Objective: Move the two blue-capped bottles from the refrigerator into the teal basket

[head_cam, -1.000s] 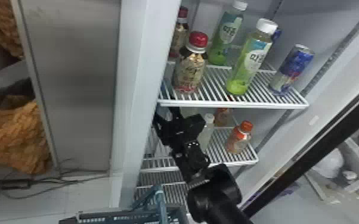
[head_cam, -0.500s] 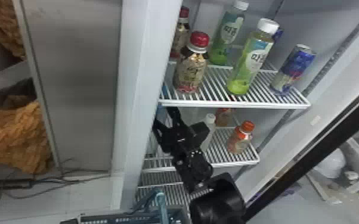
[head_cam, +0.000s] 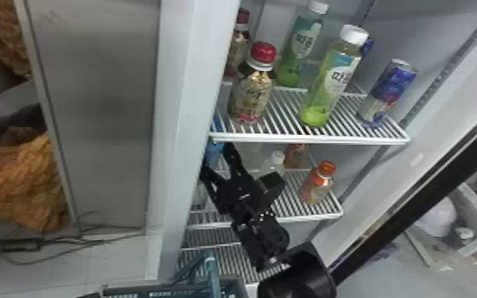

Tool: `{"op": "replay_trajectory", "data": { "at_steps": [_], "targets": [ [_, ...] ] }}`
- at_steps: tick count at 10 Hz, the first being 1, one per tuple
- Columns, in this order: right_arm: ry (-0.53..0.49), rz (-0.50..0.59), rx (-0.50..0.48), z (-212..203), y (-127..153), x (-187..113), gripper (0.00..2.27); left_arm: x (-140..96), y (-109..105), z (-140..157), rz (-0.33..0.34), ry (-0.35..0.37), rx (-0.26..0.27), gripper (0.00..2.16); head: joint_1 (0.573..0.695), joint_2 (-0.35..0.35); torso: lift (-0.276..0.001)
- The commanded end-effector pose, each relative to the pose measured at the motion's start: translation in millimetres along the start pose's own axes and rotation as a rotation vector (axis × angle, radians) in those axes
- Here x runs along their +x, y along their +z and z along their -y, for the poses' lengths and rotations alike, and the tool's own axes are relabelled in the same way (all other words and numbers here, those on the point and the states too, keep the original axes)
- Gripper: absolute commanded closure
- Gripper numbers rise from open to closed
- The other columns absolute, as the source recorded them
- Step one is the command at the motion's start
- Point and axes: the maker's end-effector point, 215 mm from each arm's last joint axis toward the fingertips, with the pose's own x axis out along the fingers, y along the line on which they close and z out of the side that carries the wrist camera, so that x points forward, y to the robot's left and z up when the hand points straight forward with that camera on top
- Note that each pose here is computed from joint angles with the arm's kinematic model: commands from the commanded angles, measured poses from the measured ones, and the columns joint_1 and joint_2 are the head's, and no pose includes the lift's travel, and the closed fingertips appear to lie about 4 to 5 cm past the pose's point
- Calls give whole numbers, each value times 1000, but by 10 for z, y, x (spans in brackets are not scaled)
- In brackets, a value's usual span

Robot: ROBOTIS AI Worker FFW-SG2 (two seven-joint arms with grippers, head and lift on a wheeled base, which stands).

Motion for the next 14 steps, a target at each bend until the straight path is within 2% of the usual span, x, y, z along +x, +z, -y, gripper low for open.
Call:
{"op": "replay_trajectory", "data": {
  "at_steps": [1, 7, 14],
  "targets": [
    [3, 3, 3, -17, 51, -72, 628, 0, -5, 1, -2, 0, 0, 1125, 695, -350, -157],
    [-5, -5, 2, -17, 240, -486, 628, -9, 6, -5, 2, 1, -1, 1125, 695, -350, -157],
    [-2, -75, -6, -6, 402, -1118, 628, -17, 1, -13, 5, 1, -4, 1125, 695, -350, -157]
  ]
}}
